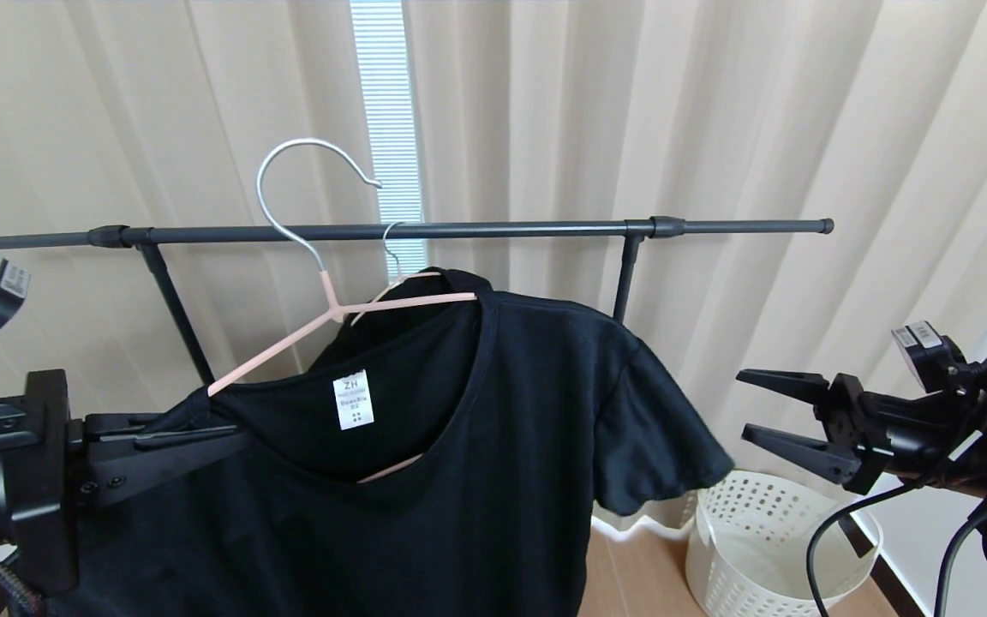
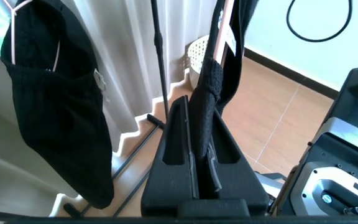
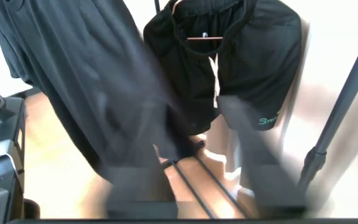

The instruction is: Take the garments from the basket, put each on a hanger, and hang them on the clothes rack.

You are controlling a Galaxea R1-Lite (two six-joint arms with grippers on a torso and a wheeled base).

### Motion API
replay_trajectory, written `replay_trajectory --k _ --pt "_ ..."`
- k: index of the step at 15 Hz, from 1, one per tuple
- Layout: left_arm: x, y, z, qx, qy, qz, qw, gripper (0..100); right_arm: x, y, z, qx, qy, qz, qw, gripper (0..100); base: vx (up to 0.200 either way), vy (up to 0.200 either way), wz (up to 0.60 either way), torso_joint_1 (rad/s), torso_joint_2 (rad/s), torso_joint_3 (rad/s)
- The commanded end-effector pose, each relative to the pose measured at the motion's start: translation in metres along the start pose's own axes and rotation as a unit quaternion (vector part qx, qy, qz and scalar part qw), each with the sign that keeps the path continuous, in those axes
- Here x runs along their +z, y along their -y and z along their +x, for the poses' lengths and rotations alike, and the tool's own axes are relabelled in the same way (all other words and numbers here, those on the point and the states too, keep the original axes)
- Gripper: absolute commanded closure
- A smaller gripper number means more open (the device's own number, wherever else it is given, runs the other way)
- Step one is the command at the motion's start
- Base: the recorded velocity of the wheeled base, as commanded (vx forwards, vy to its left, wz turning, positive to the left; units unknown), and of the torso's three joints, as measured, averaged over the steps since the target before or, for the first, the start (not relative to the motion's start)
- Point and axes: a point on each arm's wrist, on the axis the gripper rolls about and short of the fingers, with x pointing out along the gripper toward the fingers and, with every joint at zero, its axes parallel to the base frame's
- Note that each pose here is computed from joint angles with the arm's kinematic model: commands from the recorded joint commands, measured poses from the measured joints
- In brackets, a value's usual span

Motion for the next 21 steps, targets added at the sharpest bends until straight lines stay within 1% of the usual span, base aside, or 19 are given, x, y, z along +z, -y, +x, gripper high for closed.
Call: replay_trajectory --k 1,3,4,5,6,7,8,10,12,13,14,15,16,17,18,19,21 --pt "0.000 -0.009 0.008 0.006 -0.012 -0.011 0.9999 100 0.010 -0.013 0.003 0.015 0.004 -0.023 0.9996 0 0.000 0.000 0.00 0.000 0.00 0.000" --pt "0.002 -0.018 0.012 0.018 -0.016 -0.017 0.9996 100 0.016 -0.027 0.000 0.017 0.007 -0.041 0.9990 0 0.000 0.000 0.00 0.000 0.00 0.000" --pt "0.005 -0.024 0.018 0.035 -0.025 -0.021 0.9989 100 0.030 -0.044 -0.001 0.026 0.017 -0.079 0.9964 0 0.000 0.000 0.00 0.000 0.00 0.000" --pt "0.006 -0.027 0.020 0.042 -0.030 -0.024 0.9984 100 0.036 -0.052 -0.001 0.034 0.022 -0.092 0.9950 0 0.000 0.000 0.00 0.000 0.00 0.000" --pt "0.008 -0.032 0.027 0.053 -0.037 -0.040 0.9971 100 0.044 -0.065 -0.001 0.044 0.029 -0.110 0.9925 0 0.000 0.000 0.00 0.000 0.00 0.000" --pt "0.011 -0.035 0.036 0.051 -0.042 -0.052 0.9965 100 0.045 -0.070 -0.001 0.048 0.030 -0.114 0.9918 0 0.000 0.000 0.00 0.000 0.00 0.000" --pt "0.014 -0.040 0.044 0.054 -0.048 -0.060 0.9956 100 0.046 -0.072 -0.002 0.044 0.031 -0.116 0.9918 0 0.000 0.000 0.00 0.000 0.00 0.000" --pt "0.020 -0.045 0.061 0.064 -0.058 -0.064 0.9942 100 0.048 -0.070 -0.002 0.026 0.036 -0.120 0.9918 0 0.000 0.000 0.00 0.000 0.00 0.000" --pt "0.031 -0.046 0.080 0.070 -0.060 -0.082 0.9923 100 0.047 -0.065 -0.001 -0.003 0.039 -0.149 0.9881 0 0.000 0.000 0.00 0.000 0.00 0.000" --pt "0.035 -0.047 0.085 0.074 -0.059 -0.087 0.9918 100 0.047 -0.063 0.001 -0.019 0.041 -0.157 0.9865 0 0.000 0.000 0.00 0.000 0.00 0.000" --pt "0.039 -0.045 0.095 0.076 -0.060 -0.092 0.9910 100 0.050 -0.062 0.004 -0.045 0.048 -0.163 0.9844 0 0.000 0.000 0.00 0.000 0.00 0.000" --pt "0.042 -0.045 0.104 0.078 -0.063 -0.094 0.9905 100 0.055 -0.063 0.008 -0.056 0.055 -0.168 0.9826 0 0.000 0.000 0.00 0.000 0.00 0.000" --pt "0.044 -0.045 0.110 0.080 -0.065 -0.095 0.9902 100 0.060 -0.065 0.009 -0.070 0.061 -0.167 0.9816 0 0.000 0.000 0.00 0.000 0.00 0.000" --pt "0.045 -0.045 0.120 0.083 -0.069 -0.096 0.9894 100 0.067 -0.068 0.008 -0.084 0.060 -0.158 0.9821 0 0.000 0.000 0.00 0.000 0.00 0.000" --pt "0.046 -0.046 0.128 0.088 -0.073 -0.101 0.9882 100 0.077 -0.074 0.007 -0.088 0.059 -0.152 0.9828 0 0.000 0.000 0.00 0.000 0.00 0.000" --pt "0.046 -0.047 0.137 0.094 -0.077 -0.108 0.9866 100 0.087 -0.081 0.007 -0.105 0.054 -0.137 0.9835 0 0.000 0.000 0.00 0.000 0.00 0.000" --pt "0.046 -0.051 0.150 0.106 -0.082 -0.123 0.9834 100 0.104 -0.095 0.015 -0.157 0.044 -0.108 0.9806 0 0.000 0.000 0.00 0.000 0.00 0.000"
